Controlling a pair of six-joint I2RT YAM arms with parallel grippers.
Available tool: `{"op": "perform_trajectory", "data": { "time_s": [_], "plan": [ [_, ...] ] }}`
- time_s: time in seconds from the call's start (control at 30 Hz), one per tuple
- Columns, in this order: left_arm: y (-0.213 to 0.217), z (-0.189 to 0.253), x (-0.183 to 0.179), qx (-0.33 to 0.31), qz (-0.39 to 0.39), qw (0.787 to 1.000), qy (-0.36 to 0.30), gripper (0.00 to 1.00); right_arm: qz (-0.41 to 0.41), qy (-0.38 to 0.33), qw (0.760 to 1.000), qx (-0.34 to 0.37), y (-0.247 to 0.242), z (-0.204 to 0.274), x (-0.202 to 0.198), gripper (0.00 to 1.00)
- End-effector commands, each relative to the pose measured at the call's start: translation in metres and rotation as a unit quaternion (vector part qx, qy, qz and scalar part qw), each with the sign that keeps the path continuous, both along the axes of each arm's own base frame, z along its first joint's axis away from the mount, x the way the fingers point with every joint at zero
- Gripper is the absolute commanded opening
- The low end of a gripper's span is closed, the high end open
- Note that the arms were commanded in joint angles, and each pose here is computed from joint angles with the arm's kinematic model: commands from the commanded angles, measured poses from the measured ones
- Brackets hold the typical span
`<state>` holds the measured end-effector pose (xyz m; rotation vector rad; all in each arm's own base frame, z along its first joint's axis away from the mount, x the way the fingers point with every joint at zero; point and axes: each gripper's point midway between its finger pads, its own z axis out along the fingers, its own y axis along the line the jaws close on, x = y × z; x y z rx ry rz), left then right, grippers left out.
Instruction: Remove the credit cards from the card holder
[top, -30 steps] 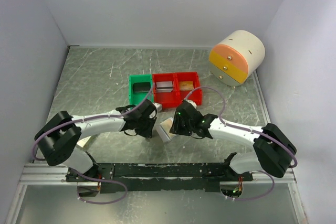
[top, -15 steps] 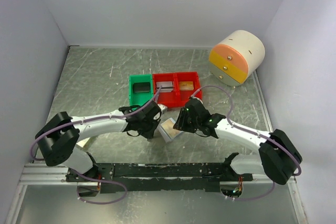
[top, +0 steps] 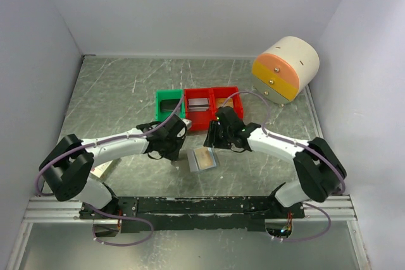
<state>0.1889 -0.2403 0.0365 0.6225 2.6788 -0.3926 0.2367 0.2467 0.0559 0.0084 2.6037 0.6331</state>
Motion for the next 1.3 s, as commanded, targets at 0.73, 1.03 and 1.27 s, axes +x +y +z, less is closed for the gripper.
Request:
{"op": "perform_trajectory", "data": {
  "time_s": [0.73,1.03,1.27],
  "plan": [
    [0.000,-0.019,-0.024,-0.053,0.064,0.994,0.066,0.34,-0.072,0.046,0.996,0.034,-0.020,-0.023,-0.063,0.47],
    [-0.001,-0.015,-0.020,-0.049,0.054,0.996,0.053,0.31,0.002,0.032,0.995,0.094,0.013,0.011,-0.066,0.47],
    [0.000,-0.013,-0.019,-0.046,0.054,0.996,0.052,0.30,-0.008,0.046,0.997,0.065,0.023,-0.009,-0.071,0.43]
  ]
}}
